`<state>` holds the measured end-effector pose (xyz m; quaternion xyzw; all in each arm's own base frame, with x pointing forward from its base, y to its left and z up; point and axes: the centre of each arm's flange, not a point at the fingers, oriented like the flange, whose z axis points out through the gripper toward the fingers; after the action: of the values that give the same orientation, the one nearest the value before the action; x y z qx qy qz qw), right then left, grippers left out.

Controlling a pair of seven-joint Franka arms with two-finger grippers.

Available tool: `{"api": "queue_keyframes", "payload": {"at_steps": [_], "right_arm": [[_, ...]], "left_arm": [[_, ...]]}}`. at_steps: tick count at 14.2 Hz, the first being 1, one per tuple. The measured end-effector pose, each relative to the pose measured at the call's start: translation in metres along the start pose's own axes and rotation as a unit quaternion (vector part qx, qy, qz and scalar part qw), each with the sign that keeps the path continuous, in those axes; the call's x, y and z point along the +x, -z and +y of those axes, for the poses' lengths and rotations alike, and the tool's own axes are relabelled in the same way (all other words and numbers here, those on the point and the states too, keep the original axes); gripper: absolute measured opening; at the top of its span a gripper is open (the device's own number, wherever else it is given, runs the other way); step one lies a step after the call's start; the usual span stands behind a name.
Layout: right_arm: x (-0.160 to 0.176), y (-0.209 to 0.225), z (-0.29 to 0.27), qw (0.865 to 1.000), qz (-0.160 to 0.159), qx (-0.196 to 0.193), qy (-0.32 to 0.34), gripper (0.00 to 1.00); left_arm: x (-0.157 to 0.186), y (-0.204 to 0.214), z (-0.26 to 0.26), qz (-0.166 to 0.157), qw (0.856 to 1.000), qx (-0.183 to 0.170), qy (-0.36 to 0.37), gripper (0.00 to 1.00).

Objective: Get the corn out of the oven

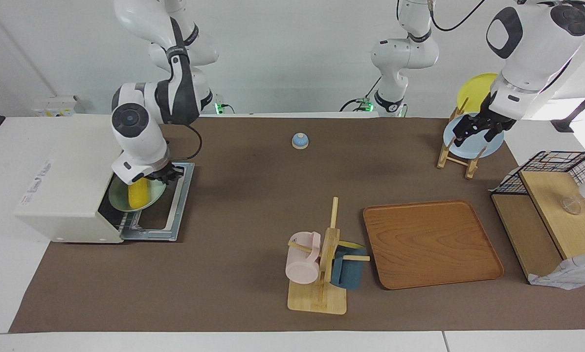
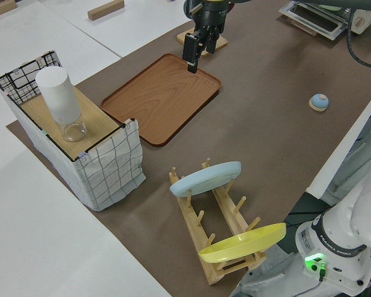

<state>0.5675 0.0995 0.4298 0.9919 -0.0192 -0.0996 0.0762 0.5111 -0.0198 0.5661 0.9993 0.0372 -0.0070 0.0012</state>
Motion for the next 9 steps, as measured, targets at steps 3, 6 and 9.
{"api": "queue_keyframes", "payload": {"at_steps": [3, 6, 9], "right_arm": [[-0.007, 0.05, -0.131, 0.999, 0.014, 0.025, -0.04, 0.03], [-0.022, 0.051, -0.275, 0.995, 0.027, 0.046, -0.08, 0.03], [-0.049, 0.03, -0.397, 0.99, 0.054, 0.077, -0.102, 0.03]], "left_arm": [[0.0, 0.0, 0.0, 0.0, 1.0, 0.0, 0.0, 1.0], [0.0, 0.0, 0.0, 0.0, 1.0, 0.0, 0.0, 1.0], [0.0, 0.0, 0.0, 0.0, 1.0, 0.0, 0.0, 1.0]]}}
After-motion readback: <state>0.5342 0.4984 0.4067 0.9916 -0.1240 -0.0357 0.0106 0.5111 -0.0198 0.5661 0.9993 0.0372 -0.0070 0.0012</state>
